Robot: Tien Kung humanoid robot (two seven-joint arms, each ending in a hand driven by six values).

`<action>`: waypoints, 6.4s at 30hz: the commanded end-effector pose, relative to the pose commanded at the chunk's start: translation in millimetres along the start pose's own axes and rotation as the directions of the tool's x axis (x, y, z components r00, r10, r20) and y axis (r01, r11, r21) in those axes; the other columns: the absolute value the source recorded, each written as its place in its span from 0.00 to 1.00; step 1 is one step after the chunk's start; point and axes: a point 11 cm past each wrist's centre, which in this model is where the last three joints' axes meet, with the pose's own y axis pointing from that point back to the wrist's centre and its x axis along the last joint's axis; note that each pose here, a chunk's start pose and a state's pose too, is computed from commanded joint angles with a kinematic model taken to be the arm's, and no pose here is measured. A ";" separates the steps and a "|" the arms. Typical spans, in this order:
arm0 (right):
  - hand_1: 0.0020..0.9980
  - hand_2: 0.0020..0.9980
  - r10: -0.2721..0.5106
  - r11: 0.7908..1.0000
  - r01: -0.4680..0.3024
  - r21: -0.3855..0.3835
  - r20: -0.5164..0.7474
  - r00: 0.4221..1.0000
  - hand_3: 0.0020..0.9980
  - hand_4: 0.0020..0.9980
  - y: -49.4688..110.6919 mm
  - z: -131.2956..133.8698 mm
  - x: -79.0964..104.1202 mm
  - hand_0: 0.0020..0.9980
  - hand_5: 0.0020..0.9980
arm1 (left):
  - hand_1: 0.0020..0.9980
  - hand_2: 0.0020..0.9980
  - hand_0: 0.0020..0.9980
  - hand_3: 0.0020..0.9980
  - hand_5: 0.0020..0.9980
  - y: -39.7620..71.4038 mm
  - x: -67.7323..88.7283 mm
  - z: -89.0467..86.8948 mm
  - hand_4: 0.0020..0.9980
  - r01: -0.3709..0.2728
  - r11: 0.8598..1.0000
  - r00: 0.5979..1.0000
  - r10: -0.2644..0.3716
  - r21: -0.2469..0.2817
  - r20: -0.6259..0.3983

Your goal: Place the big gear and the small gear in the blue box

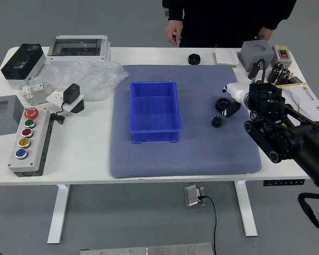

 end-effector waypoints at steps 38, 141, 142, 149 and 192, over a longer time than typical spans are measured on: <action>0.70 0.77 -0.016 0.999 0.017 -0.030 0.050 0.999 0.75 0.69 -14.8 -4.0 -6.9 0.75 0.26 | 0.79 0.78 0.83 0.76 0.38 1.9 -0.7 8.8 0.66 0.001 1.000 1.000 -0.001 -0.015 0.004; 0.51 0.54 0.260 0.851 -0.271 0.450 0.086 0.962 0.63 0.57 93.0 -182.7 35.3 0.61 0.24 | 0.79 0.78 0.83 0.76 0.38 -0.7 5.8 -7.5 0.66 -0.006 1.000 1.000 0.006 0.009 -0.020; 0.64 0.74 0.251 0.854 -0.263 0.449 0.086 0.964 0.84 0.77 91.9 -181.8 34.2 0.69 0.40 | 0.79 0.78 0.83 0.76 0.38 -0.7 5.6 -7.4 0.66 -0.006 1.000 1.000 0.006 0.009 -0.019; 0.68 0.81 0.207 0.867 -0.224 0.444 0.088 0.974 0.90 0.81 86.9 -177.2 29.6 0.73 0.45 | 0.79 0.78 0.83 0.76 0.38 -1.0 4.8 -8.4 0.66 -0.004 1.000 1.000 0.004 0.011 -0.017; 0.65 0.74 0.064 0.980 -0.062 0.189 -0.004 0.998 0.68 0.76 47.1 -25.0 -16.7 0.70 0.41 | 0.79 0.78 0.83 0.76 0.38 0.0 6.7 -4.6 0.66 -0.007 1.000 0.999 0.007 -0.001 -0.033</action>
